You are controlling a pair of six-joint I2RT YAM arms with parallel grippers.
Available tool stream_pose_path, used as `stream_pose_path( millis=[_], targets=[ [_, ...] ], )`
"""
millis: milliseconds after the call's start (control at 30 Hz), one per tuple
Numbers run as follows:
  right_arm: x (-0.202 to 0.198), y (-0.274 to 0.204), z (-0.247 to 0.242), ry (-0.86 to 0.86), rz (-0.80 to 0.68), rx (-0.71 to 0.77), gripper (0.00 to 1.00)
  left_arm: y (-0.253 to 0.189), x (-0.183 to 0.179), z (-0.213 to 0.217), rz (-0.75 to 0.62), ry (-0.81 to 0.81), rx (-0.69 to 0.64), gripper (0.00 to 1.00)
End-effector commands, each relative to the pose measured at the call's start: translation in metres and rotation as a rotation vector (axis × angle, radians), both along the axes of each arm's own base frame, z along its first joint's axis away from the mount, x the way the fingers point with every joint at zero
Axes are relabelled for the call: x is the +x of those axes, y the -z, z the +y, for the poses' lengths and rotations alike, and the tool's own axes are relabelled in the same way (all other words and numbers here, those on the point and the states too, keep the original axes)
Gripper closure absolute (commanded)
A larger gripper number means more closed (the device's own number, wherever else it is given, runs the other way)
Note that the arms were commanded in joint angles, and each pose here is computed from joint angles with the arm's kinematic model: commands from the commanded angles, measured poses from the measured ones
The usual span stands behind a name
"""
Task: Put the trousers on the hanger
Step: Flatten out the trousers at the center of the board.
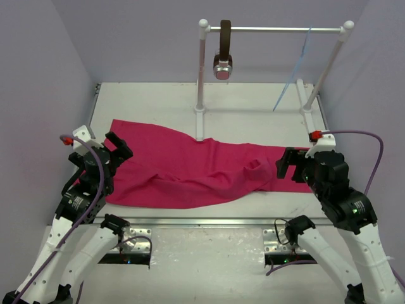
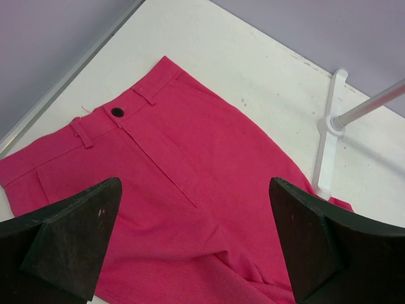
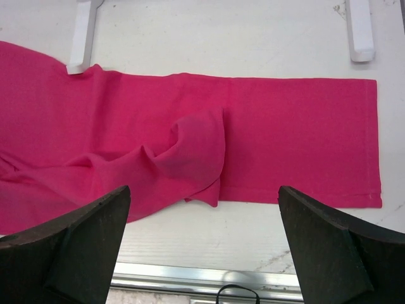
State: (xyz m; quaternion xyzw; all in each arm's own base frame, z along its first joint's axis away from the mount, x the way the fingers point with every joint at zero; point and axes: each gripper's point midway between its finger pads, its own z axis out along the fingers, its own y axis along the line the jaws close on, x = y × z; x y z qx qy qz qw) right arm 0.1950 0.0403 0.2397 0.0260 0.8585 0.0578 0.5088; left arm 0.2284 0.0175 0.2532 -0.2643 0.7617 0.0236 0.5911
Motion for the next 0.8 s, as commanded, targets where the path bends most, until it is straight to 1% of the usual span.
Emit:
stream_pose_path(
  millis=[0, 233, 400, 500, 567, 667, 700, 767],
  targets=[
    [0.006, -0.019, -0.004, 0.033, -0.062, 0.008, 0.01, -0.007, 0.000, 0.003, -0.034, -0.019, -0.013, 0.00],
    [0.002, -0.024, -0.006, 0.033, -0.094, 0.017, 0.01, -0.009, -0.001, 0.003, -0.042, -0.022, -0.018, 0.00],
    [0.000, -0.020, -0.002, 0.007, -0.087, 0.021, 0.01, -0.011, 0.000, -0.001, -0.054, 0.004, -0.025, 0.00],
    [0.001, -0.016, 0.013, -0.066, -0.068, 0.049, 0.01, -0.010, 0.000, 0.000, -0.049, -0.006, -0.025, 0.00],
    [-0.001, -0.014, 0.041, -0.192, -0.030, 0.119, 0.01, -0.004, 0.004, -0.001, -0.033, -0.030, -0.052, 0.00],
    [0.004, -0.004, 0.075, -0.341, 0.049, 0.180, 0.01, 0.017, 0.017, -0.020, 0.045, 0.014, -0.115, 0.00],
    [0.007, 0.005, 0.080, -0.360, 0.085, 0.182, 0.01, 0.028, 0.022, -0.031, 0.090, 0.040, -0.153, 0.00],
    [0.018, 0.025, 0.078, -0.338, 0.155, 0.137, 0.01, 0.054, 0.027, -0.052, 0.190, 0.078, -0.235, 0.00]
  ],
)
